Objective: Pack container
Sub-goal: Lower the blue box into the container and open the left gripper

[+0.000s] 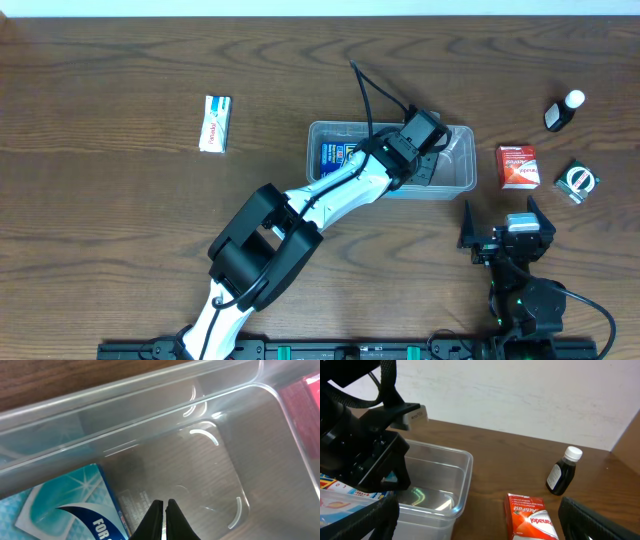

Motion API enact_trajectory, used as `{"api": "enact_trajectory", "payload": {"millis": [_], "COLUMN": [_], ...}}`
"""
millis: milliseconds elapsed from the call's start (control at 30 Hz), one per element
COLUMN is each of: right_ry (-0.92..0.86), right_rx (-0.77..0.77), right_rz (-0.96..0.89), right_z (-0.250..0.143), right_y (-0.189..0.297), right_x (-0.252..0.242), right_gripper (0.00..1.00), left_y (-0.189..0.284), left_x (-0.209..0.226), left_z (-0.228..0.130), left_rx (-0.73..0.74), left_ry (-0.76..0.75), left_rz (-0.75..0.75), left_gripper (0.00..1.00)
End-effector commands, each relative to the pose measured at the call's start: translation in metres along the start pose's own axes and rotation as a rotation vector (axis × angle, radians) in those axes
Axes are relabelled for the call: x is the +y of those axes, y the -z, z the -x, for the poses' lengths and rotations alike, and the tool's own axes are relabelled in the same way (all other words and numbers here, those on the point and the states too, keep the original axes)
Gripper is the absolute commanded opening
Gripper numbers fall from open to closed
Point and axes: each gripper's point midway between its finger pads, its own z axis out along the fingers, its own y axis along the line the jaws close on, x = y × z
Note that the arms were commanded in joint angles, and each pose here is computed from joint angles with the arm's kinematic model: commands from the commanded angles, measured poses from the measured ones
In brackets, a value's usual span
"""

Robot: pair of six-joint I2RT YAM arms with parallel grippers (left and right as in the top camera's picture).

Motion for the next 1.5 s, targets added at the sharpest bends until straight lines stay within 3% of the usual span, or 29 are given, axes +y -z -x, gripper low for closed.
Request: {"api": "enact_trajectory", "payload": {"millis": [0,267,1467], "right_ry": [0.003,0.003,0.003], "right_rx": [0.001,0.001,0.001], "right_rz": [-0.008,-0.008,-0.008], "right_z": [-0.001,-0.001,-0.001], "right_y": [0.000,0.000,0.000], "right_x": [-0.002,-0.002,-0.002], "right_gripper": [0.99,0.99,0.99], "left_y": [-0.005,-0.005,-0.019], "left_x": [0.012,0.012,0.028], "left_z": [-0.002,-0.002,-0.027], "left_rx": [-0.002,0.000,0.093], "left_ry": [-0.052,-0.165,-0.197], "left_rz": [0.051,0.052,0.093], "left_gripper": [0.06,0.06,0.06]}}
